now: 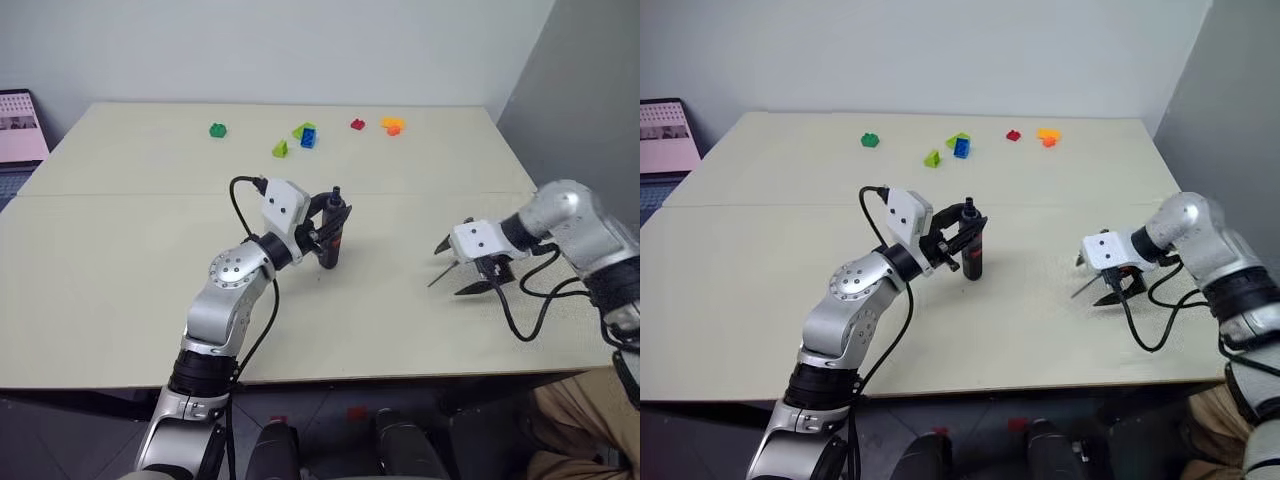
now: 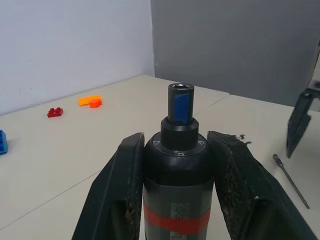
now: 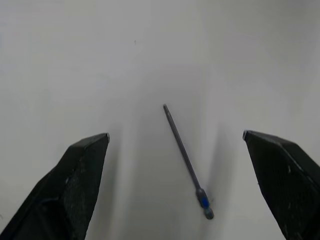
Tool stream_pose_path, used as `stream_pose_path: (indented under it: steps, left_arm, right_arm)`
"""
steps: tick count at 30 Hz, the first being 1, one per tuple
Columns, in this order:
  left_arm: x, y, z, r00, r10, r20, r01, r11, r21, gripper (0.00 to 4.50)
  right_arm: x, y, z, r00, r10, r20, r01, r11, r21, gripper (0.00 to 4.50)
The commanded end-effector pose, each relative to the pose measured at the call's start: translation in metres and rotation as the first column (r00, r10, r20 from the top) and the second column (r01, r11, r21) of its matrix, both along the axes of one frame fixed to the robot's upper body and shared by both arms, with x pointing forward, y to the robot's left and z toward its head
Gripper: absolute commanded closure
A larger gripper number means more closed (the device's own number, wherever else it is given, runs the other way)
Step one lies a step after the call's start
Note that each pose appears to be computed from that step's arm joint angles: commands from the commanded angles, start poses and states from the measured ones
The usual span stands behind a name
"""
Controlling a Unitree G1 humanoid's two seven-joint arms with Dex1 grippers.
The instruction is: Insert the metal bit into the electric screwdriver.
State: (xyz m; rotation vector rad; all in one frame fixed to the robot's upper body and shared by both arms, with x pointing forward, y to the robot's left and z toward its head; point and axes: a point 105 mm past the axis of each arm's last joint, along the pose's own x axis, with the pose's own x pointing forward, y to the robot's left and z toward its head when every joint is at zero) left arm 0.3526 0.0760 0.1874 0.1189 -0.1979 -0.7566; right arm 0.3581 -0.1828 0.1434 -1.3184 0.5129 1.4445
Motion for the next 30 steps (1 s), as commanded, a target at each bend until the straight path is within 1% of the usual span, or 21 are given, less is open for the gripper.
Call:
stream_pose_path:
  steps: [1, 3, 7, 10, 13, 14, 19, 20, 21, 23, 24, 26, 30]
  left_arm:
    - [0.001, 0.004, -0.009, 0.999, 0.025, -0.031, -0.024, 0.999, 0.029, 2.88]
    - [0.001, 0.005, -0.009, 0.999, 0.032, -0.031, -0.031, 0.999, 0.029, 2.88]
    - [0.0, 0.006, -0.009, 0.998, 0.044, -0.033, -0.044, 0.999, 0.026, 2.88]
    - [-0.002, 0.008, -0.009, 0.998, 0.055, -0.038, -0.054, 0.998, 0.024, 2.88]
    - [-0.002, 0.01, -0.01, 0.997, 0.065, -0.042, -0.064, 0.998, 0.024, 2.88]
    - [-0.002, 0.01, -0.01, 0.997, 0.067, -0.043, -0.066, 0.998, 0.024, 2.88]
    - [-0.003, 0.01, -0.011, 0.996, 0.072, -0.046, -0.071, 0.997, 0.023, 2.88]
    - [-0.003, 0.01, -0.011, 0.996, 0.073, -0.046, -0.072, 0.997, 0.024, 2.88]
    - [-0.003, 0.01, -0.011, 0.996, 0.073, -0.046, -0.072, 0.997, 0.024, 2.88]
    - [-0.003, 0.01, -0.012, 0.996, 0.073, -0.046, -0.072, 0.997, 0.025, 2.88]
    - [-0.003, 0.01, -0.012, 0.996, 0.073, -0.046, -0.072, 0.997, 0.026, 2.88]
    - [-0.003, 0.01, -0.012, 0.996, 0.072, -0.045, -0.071, 0.997, 0.027, 2.88]
    - [-0.003, 0.01, -0.011, 0.997, 0.07, -0.036, -0.069, 0.997, 0.029, 2.88]
  right_arm:
    - [0.01, -0.01, -0.003, 0.998, 0.057, 0.025, -0.053, 0.989, -0.14, 0.0]
    - [0.016, -0.011, -0.007, 0.996, 0.082, 0.03, -0.074, 0.977, -0.199, 0.0]
    - [0.023, -0.005, -0.015, 0.991, 0.126, 0.043, -0.111, 0.957, -0.268, 0.0]
    - [0.028, 0.0, -0.022, 0.989, 0.138, 0.056, -0.116, 0.951, -0.287, 0.53]
    - [0.03, 0.005, -0.026, 0.989, 0.138, 0.058, -0.115, 0.951, -0.288, 1.34]
    - [0.03, 0.006, -0.027, 0.989, 0.138, 0.056, -0.116, 0.949, -0.295, 1.52]
    - [0.031, 0.006, -0.03, 0.989, 0.141, 0.05, -0.118, 0.941, -0.317, 2.92]
    - [0.031, 0.007, -0.03, 0.989, 0.142, 0.05, -0.119, 0.941, -0.317, 3.09]
    - [0.031, 0.008, -0.03, 0.988, 0.144, 0.05, -0.12, 0.941, -0.317, 3.43]
    - [0.032, 0.009, -0.03, 0.988, 0.147, 0.051, -0.124, 0.94, -0.318, 3.86]
    - [0.032, 0.01, -0.03, 0.987, 0.149, 0.051, -0.126, 0.94, -0.318, 4.2]
    - [0.032, 0.011, -0.028, 0.987, 0.151, 0.056, -0.126, 0.941, -0.313, 4.48]
    - [0.034, 0.013, -0.021, 0.988, 0.139, 0.068, -0.115, 0.953, -0.279, 4.5]
